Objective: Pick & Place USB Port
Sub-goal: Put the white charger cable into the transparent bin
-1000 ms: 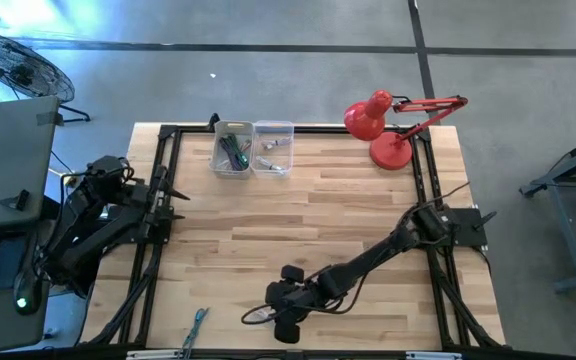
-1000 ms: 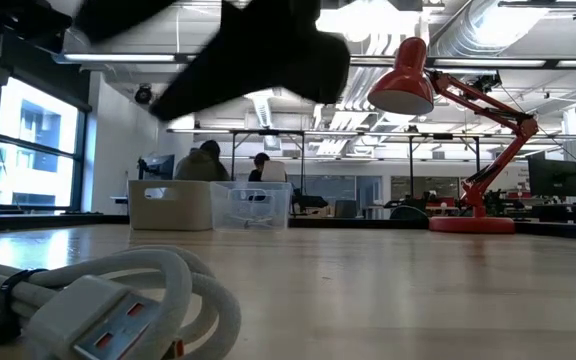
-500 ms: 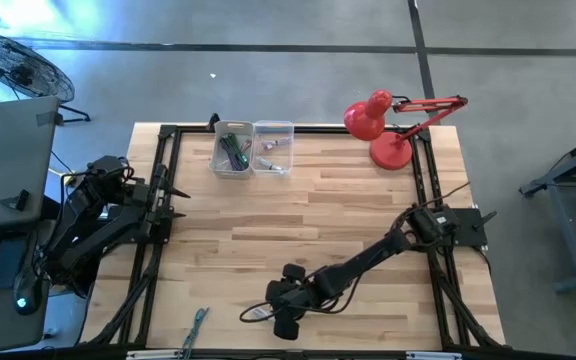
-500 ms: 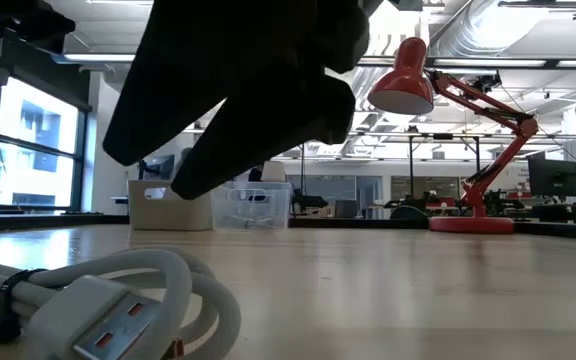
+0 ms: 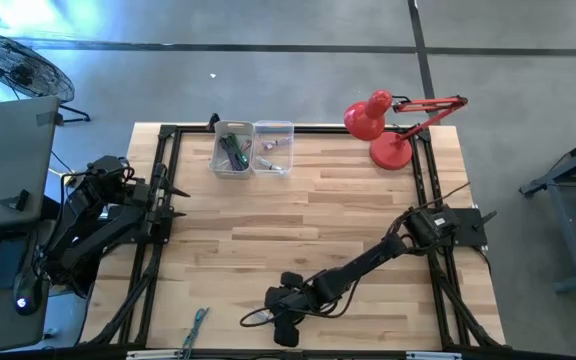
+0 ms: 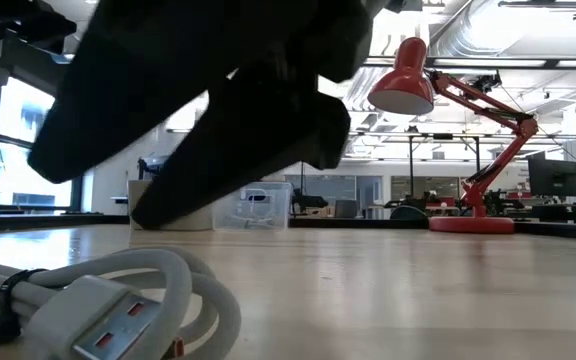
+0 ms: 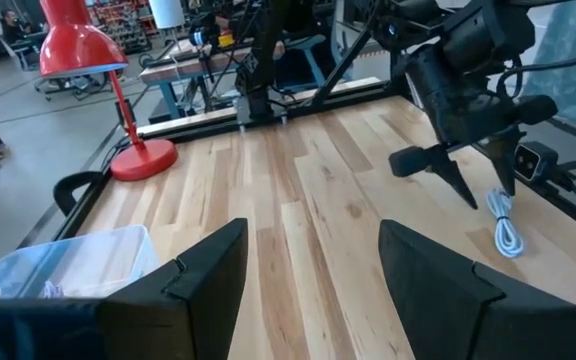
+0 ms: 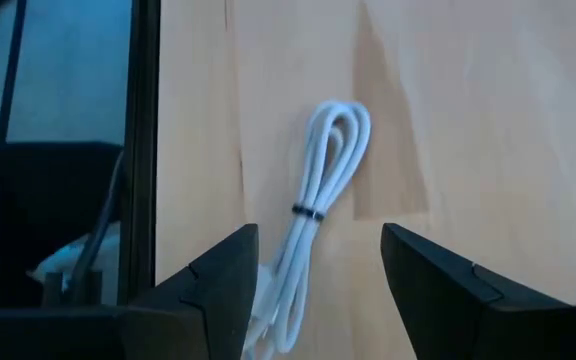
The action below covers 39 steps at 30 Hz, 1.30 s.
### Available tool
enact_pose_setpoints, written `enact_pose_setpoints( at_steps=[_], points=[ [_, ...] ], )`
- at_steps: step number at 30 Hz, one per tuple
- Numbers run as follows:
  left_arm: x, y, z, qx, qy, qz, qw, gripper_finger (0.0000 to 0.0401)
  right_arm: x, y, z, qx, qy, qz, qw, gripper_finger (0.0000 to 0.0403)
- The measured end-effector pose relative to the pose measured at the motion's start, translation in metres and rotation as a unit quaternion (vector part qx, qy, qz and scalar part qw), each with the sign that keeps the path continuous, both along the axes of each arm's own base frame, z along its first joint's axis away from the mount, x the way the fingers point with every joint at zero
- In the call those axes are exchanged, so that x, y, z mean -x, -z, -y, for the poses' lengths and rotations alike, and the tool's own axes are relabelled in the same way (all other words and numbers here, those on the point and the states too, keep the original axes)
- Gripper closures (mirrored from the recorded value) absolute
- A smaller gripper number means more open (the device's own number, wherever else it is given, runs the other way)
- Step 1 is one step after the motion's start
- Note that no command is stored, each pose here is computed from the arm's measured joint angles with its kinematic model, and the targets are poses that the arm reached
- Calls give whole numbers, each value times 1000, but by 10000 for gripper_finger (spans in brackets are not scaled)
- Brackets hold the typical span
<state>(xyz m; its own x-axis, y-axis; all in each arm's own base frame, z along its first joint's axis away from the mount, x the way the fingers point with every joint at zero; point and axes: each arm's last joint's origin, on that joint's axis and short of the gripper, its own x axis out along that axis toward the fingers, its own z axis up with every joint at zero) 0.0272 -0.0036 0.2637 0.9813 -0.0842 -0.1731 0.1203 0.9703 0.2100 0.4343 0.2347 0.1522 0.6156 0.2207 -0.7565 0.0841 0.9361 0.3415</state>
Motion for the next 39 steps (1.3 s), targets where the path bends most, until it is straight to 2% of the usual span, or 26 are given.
enact_pose_setpoints(
  at_steps=[10, 18, 23, 25, 27, 30, 32, 35, 39],
  points=[
    [0, 0, 0, 0, -3, -1, 1000, 180, 4, 2, -6, -12, -16, -13, 1000, 199],
    [0, 1, 0, 2, -3, -3, 1000, 180, 5, 21, -9, -20, -15, -43, 999, 199],
    [0, 1, 0, 2, -3, -4, 1000, 180, 4, 22, -10, -27, -18, -43, 999, 204],
    [0, 1, 0, 2, -3, -4, 1000, 180, 4, 22, -10, -19, -19, -41, 999, 222],
    [0, 1, 0, 2, -3, -4, 1000, 180, 4, 23, -9, -13, -22, -39, 999, 255],
    [0, 1, -1, 0, -15, -7, 1000, 180, 2, 23, -7, -9, -31, -36, 999, 334],
    [0, 2, -2, -19, -39, -14, 999, 180, 1, 21, -7, -6, -37, -29, 999, 380],
    [0, 3, -4, -40, -71, -22, 996, 180, 0, 22, -6, 3, -37, -25, 999, 380],
    [0, 4, -5, -15, -80, -26, 996, 180, 1, 21, -5, 22, -47, -18, 998, 391]
  ],
)
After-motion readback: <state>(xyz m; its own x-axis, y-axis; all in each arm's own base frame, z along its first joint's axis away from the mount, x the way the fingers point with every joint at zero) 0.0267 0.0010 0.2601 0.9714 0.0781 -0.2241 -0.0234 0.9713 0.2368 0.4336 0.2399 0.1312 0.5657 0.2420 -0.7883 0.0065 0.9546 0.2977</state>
